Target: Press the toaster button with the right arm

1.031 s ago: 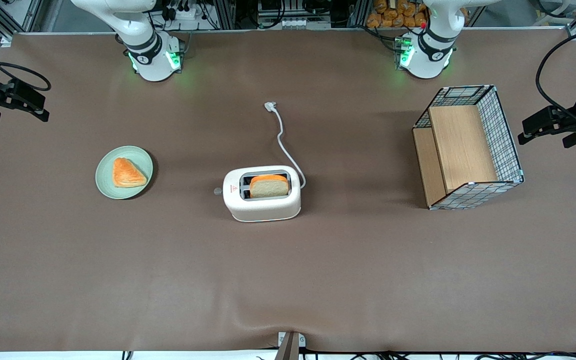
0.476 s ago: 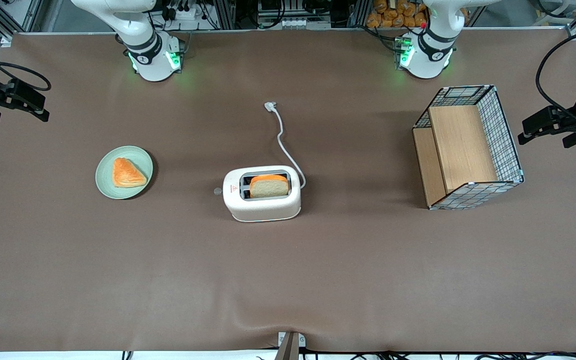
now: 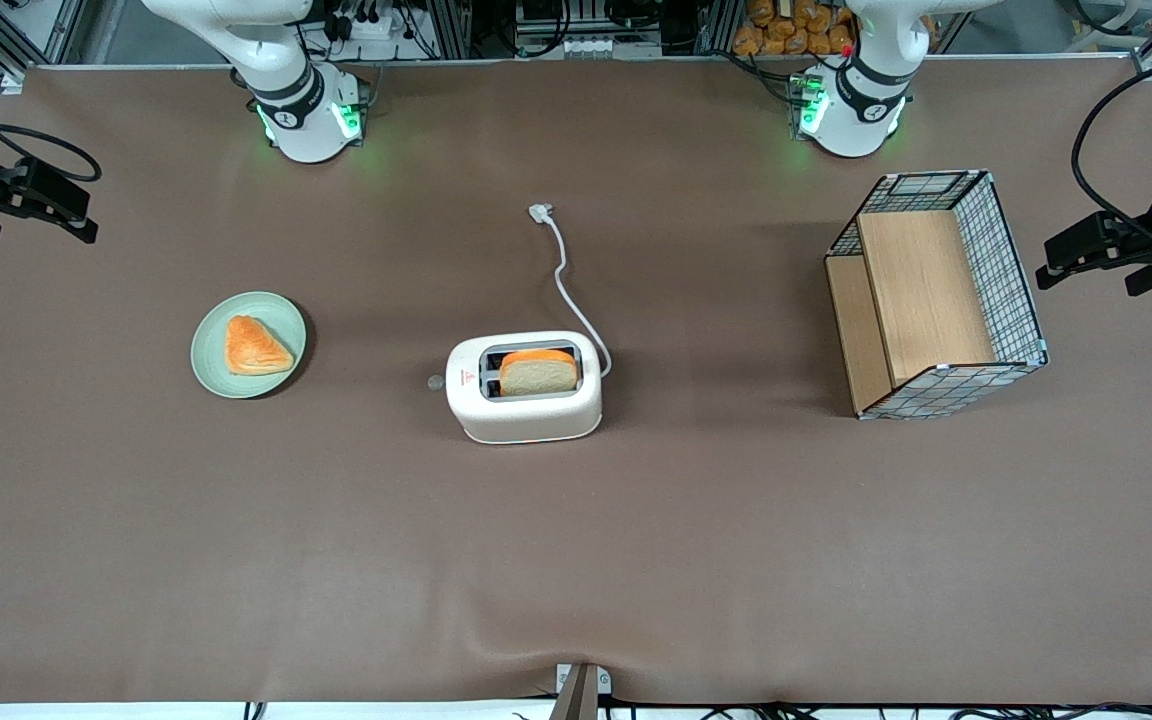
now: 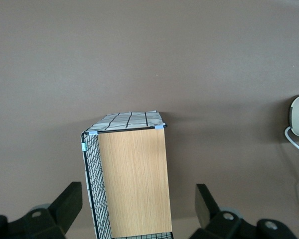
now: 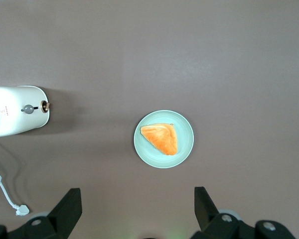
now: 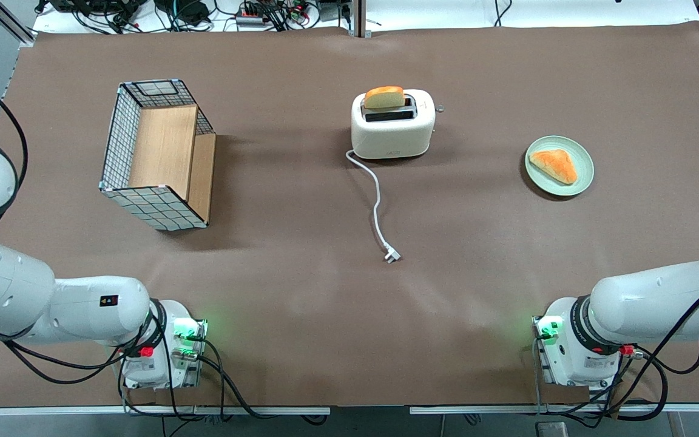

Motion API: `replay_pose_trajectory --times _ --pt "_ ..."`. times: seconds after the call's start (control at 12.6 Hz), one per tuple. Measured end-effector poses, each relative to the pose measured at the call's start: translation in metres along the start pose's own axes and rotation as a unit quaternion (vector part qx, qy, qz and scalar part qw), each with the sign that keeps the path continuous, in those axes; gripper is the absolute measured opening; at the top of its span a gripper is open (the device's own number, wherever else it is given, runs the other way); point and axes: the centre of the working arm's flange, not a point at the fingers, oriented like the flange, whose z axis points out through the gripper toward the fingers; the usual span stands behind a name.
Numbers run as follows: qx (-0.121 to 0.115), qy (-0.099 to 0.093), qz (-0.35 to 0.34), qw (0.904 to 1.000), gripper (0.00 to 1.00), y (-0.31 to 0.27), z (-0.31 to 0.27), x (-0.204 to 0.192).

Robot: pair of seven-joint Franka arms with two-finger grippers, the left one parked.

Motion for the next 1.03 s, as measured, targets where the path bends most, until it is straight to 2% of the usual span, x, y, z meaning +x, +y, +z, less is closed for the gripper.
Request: replay_pose_trajectory --times 1.03 --pt "0.001 -0.005 0.03 0.9995 1.0 0.033 0.004 0.0"
